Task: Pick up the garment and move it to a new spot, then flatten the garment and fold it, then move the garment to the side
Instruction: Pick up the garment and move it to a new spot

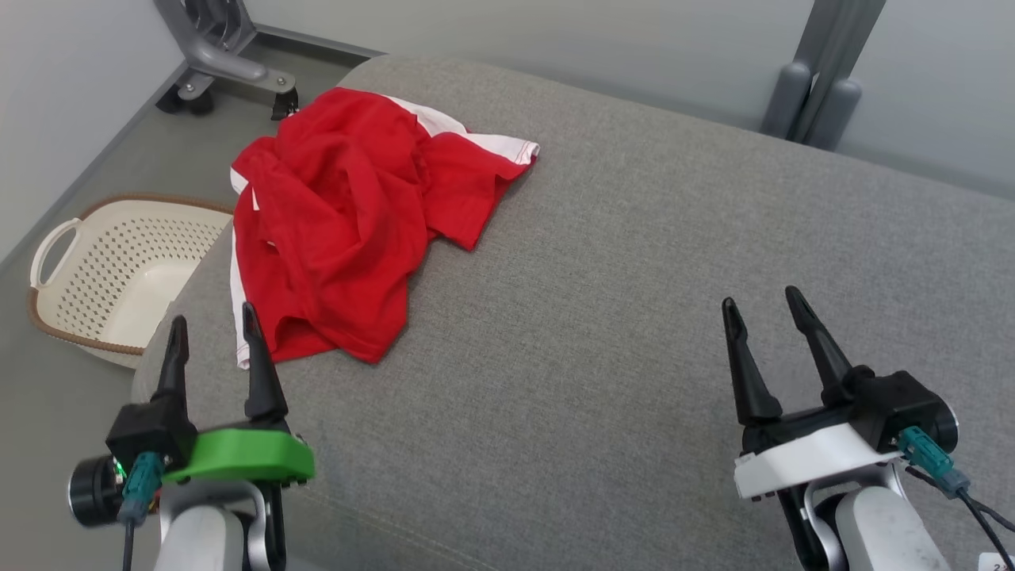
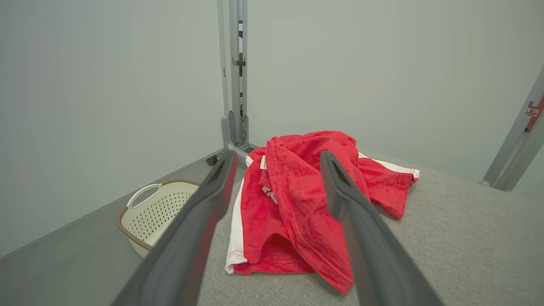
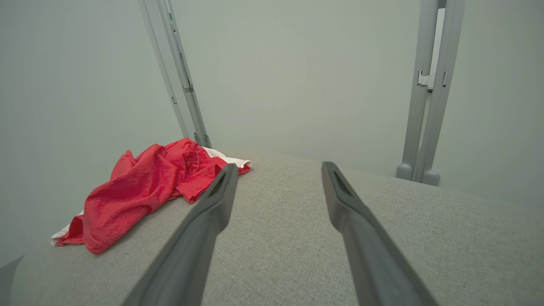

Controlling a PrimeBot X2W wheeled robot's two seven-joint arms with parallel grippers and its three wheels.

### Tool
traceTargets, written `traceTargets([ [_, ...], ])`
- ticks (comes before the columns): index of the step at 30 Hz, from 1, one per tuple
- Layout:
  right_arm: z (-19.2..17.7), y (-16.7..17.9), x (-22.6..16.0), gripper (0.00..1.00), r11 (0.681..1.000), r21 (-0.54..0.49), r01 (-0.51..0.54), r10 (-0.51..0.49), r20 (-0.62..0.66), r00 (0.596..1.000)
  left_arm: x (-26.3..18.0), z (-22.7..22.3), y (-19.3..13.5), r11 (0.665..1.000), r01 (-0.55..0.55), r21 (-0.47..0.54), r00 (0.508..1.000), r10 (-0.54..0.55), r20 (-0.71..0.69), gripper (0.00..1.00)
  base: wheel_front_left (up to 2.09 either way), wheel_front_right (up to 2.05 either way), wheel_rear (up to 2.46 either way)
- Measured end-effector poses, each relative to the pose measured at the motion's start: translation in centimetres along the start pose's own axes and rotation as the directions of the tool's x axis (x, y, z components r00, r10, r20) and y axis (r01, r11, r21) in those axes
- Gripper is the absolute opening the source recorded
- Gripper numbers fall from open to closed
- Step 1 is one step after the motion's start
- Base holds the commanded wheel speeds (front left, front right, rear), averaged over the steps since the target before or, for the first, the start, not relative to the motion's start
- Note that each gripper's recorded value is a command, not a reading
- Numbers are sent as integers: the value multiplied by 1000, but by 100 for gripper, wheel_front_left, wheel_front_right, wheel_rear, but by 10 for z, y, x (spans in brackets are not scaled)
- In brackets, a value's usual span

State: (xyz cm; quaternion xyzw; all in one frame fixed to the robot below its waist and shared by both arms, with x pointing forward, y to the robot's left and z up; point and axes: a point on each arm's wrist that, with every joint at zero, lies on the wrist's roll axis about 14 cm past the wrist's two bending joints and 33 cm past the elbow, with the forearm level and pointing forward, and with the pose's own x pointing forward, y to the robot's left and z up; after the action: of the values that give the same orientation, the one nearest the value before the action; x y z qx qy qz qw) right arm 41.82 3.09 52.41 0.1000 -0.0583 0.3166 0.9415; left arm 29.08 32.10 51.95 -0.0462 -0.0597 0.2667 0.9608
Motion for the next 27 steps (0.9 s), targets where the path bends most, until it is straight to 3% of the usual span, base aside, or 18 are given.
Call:
traceTargets([
  [7,-2,-46,17,100,992,-91,88,-86,30,996,65,-1,-6,991,78,113,997,-76,-21,100,0,0,0],
  [14,-18,-90,23,100,976,-135,170,-168,27,985,123,-40,10,974,95,205,970,-44,-240,100,0,0,0],
  [19,-38,-103,22,100,974,-133,184,-187,-5,982,142,-77,9,987,89,134,915,-27,-403,100,0,0,0],
  [27,-71,-100,18,100,983,-109,151,-160,-81,984,155,-117,9,982,111,156,830,-5,-558,100,0,0,0],
])
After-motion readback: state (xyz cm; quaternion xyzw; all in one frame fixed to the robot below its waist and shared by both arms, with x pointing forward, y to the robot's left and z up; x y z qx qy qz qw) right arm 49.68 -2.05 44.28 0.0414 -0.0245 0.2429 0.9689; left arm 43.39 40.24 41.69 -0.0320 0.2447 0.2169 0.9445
